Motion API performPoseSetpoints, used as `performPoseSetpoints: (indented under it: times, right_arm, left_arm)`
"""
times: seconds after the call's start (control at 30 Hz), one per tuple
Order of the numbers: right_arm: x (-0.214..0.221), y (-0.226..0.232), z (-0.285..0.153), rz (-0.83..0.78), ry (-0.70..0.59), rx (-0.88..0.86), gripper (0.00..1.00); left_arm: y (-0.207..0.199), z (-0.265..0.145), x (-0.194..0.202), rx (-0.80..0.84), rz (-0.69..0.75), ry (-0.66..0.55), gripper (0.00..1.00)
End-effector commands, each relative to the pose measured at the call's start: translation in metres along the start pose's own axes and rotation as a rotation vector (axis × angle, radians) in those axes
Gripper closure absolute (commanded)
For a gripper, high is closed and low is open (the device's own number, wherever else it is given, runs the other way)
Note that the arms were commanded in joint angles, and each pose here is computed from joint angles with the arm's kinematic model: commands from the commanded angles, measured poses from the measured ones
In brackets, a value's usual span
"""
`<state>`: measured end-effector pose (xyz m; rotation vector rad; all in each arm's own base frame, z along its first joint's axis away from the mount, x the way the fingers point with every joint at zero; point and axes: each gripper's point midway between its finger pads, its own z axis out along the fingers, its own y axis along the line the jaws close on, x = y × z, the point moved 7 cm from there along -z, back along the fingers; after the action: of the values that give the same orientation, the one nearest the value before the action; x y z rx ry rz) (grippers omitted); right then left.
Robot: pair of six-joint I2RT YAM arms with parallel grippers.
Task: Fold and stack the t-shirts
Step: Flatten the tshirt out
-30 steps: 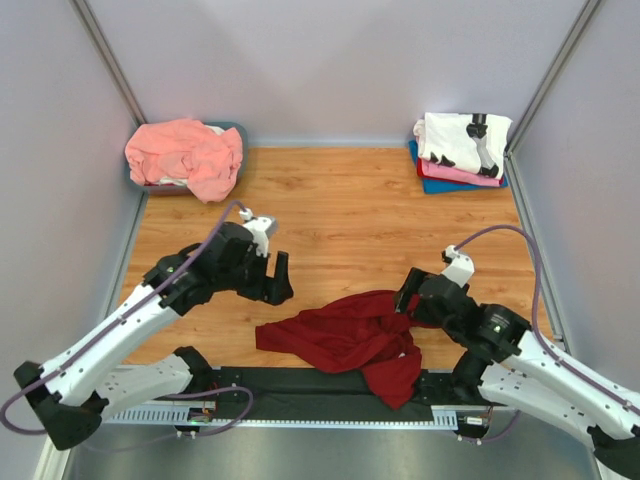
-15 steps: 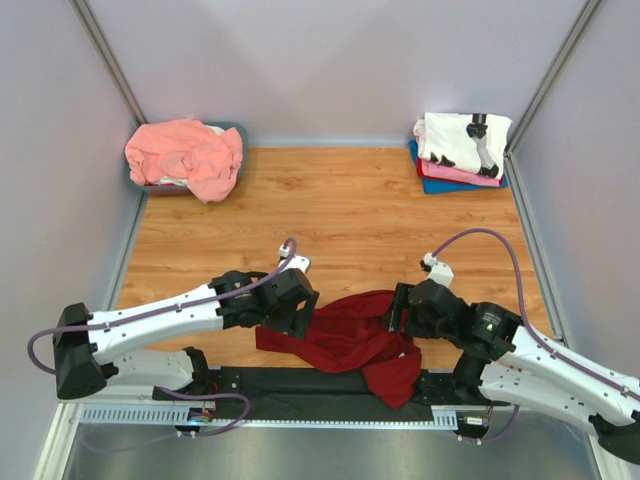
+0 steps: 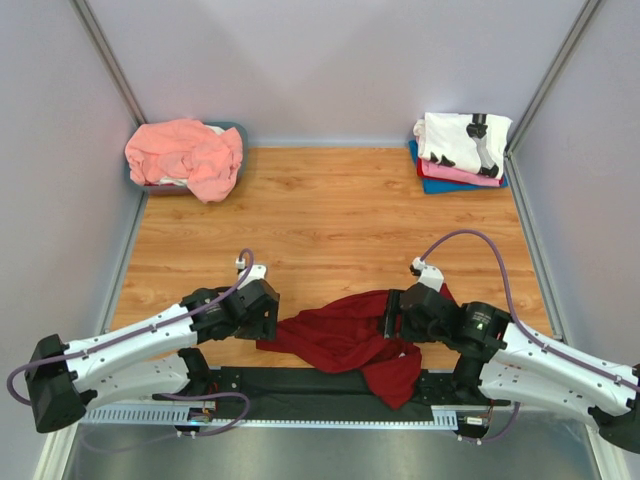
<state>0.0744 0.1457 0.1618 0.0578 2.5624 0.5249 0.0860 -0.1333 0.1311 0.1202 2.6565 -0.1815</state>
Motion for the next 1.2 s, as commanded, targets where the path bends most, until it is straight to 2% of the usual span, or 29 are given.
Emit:
performPoseSetpoints:
  times: [0.0,0.3,0.67,0.87,0.97,1.1,1.17]
  right_arm:
    - [-0.007,0.008,-0.003,-0.004,-0.033,-0.031,0.27]
    - [-0.005,0.004,0.000,-0.006,-0.035,-0.013,0.27]
    - [-0.003,0.006,0.009,-0.019,-0.015,0.011,0.27]
    - [-0.003,0.007,0.012,-0.023,-0.012,0.015,0.27]
    - [-0.002,0.007,0.013,-0.025,-0.010,0.017,0.27]
    - [-0.002,0.006,0.014,-0.026,-0.008,0.026,0.27]
    - [-0.002,0.006,0.015,-0.027,-0.008,0.030,0.27]
  left_arm:
    - [-0.015,0.012,-0.008,0.068,-0.032,-0.042,0.21]
    - [-0.015,0.045,0.005,0.054,-0.013,-0.008,0.39]
    - [-0.021,0.055,0.001,0.078,0.035,-0.041,0.41]
    - [-0.026,0.054,-0.004,0.106,0.048,-0.063,0.48]
    - [-0.027,0.053,-0.008,0.104,0.057,-0.073,0.58]
    - [-0.027,0.051,-0.010,0.089,0.065,-0.069,0.88]
    - [-0.027,0.050,-0.011,0.088,0.066,-0.071,0.96]
